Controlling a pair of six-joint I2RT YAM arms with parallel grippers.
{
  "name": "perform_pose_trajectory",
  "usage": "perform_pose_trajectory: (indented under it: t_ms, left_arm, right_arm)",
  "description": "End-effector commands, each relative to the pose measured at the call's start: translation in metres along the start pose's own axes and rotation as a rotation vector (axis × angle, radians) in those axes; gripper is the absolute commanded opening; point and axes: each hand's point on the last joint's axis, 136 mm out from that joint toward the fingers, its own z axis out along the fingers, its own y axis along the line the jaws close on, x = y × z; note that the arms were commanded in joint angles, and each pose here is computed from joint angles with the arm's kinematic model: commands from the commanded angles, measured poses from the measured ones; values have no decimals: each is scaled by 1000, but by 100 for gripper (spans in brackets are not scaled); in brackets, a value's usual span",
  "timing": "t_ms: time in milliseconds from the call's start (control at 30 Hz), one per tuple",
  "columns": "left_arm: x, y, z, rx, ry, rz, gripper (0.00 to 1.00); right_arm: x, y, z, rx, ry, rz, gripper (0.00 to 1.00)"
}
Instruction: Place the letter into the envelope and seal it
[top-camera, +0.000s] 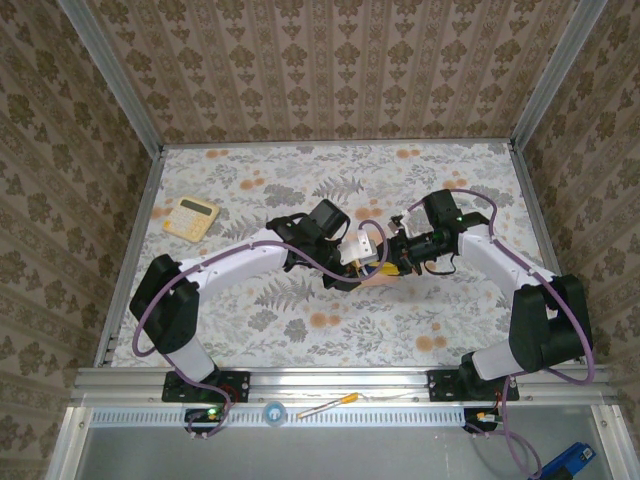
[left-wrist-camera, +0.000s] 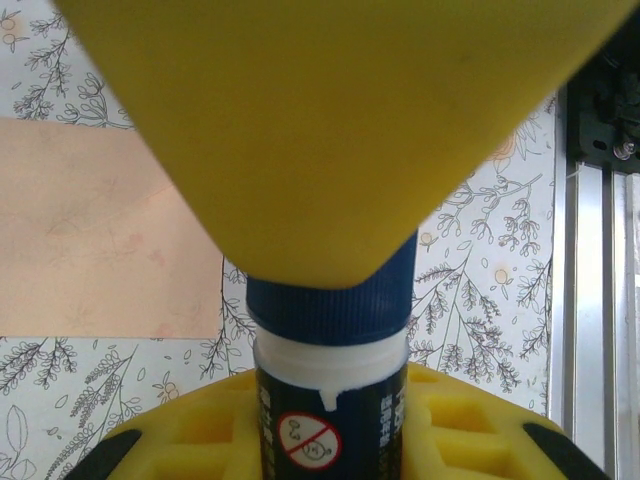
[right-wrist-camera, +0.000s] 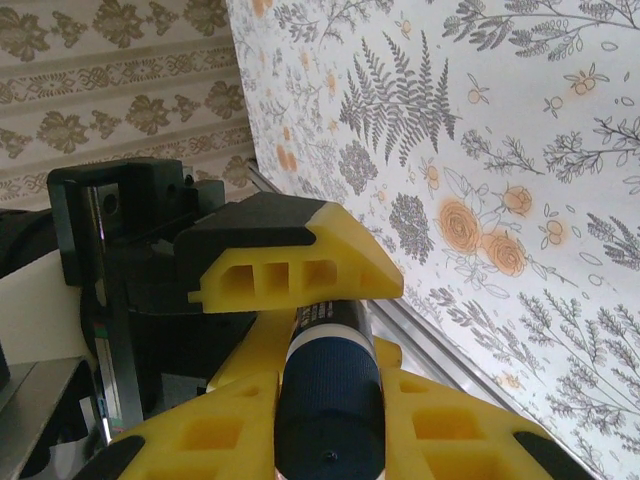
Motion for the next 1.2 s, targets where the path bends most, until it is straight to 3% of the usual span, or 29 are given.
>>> perform_pose_trajectory:
  t_ms: [0, 433, 733, 1167]
  left_arm:
    - [-43, -2, -14, -12, -152, 63, 0]
    - [-56, 6, -15, -57, -222, 61, 0]
    - [-73, 16, -25, -140, -345, 52, 0]
    - [-76, 15, -27, -134, -341, 81, 0]
  right_arm:
    - [13, -1, 15, -13, 63, 35, 24]
    - [14, 2, 40, -22, 91, 23, 22]
    - [17, 6, 49, -44, 86, 20, 21]
    - [25, 14, 63, -53, 121, 1, 21]
